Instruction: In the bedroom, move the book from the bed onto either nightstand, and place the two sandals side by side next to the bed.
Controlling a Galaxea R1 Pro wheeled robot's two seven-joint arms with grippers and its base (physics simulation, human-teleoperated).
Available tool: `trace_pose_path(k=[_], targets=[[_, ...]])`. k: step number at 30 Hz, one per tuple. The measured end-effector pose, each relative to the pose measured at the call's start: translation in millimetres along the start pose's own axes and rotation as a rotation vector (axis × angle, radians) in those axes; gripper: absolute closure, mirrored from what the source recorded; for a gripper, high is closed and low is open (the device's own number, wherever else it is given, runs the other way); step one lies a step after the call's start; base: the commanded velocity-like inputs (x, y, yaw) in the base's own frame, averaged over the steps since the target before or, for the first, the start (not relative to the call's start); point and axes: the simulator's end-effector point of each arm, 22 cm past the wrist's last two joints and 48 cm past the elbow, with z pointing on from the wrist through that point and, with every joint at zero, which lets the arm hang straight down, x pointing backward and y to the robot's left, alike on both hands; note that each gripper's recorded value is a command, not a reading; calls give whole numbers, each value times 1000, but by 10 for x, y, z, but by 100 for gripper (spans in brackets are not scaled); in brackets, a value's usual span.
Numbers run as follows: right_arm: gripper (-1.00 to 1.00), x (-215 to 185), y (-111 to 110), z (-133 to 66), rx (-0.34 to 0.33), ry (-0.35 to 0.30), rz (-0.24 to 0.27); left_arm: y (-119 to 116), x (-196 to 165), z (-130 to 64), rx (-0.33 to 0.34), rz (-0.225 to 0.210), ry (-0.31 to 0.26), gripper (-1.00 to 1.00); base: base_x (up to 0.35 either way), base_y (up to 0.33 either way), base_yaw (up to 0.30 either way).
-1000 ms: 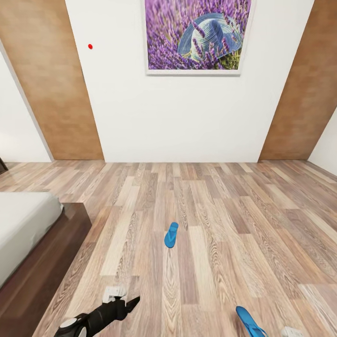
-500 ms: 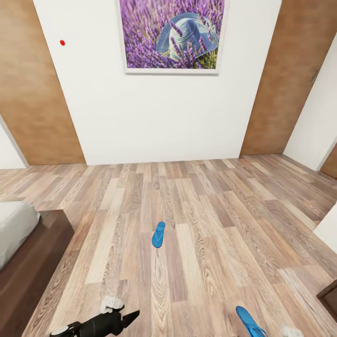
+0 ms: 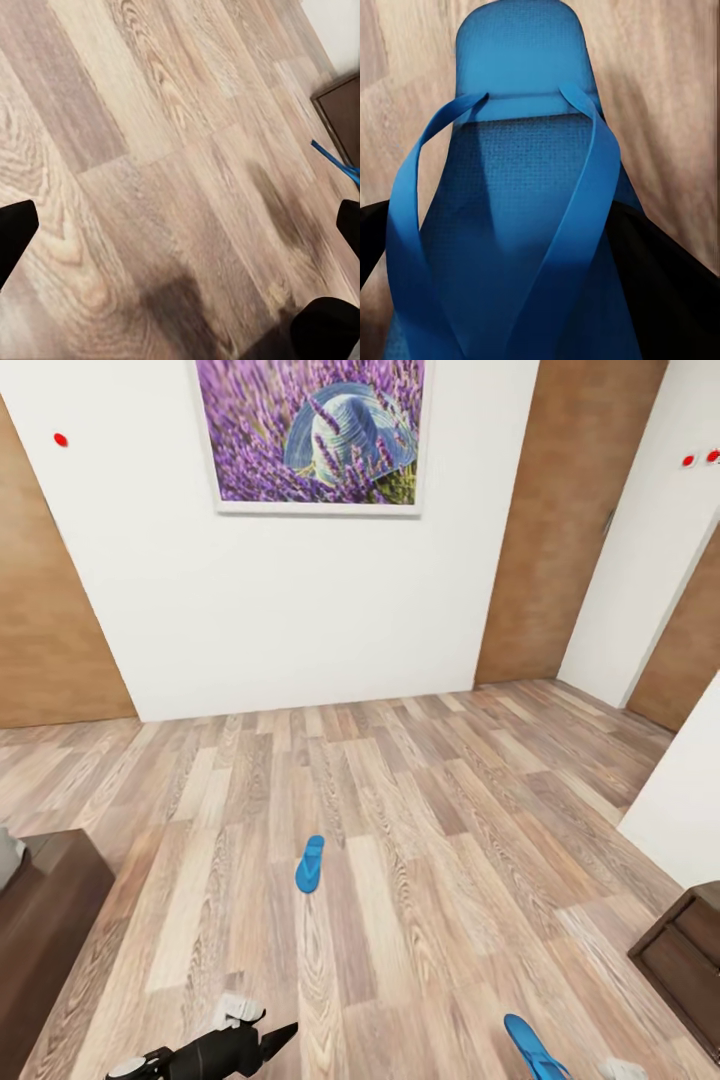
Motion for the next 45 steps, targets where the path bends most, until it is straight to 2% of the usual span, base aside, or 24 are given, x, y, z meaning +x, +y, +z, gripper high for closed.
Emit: trace_pose_path(k=[27, 33, 38, 45], targets=[[100, -2, -4, -4, 0, 0, 1, 21, -2, -13, -4, -3, -2, -100, 185, 0, -5], [100, 1, -4, -2, 0, 1, 1, 21, -2, -13, -3, -4, -3, -100, 21, 0, -202], [100, 1, -5, -3, 0, 1, 1, 128, -72, -77, -27, -25, -31, -100, 37, 0, -100], [100, -2, -4, -5, 0, 0, 1, 152, -90, -93, -33, -29, -38, -100, 290, 0, -6]])
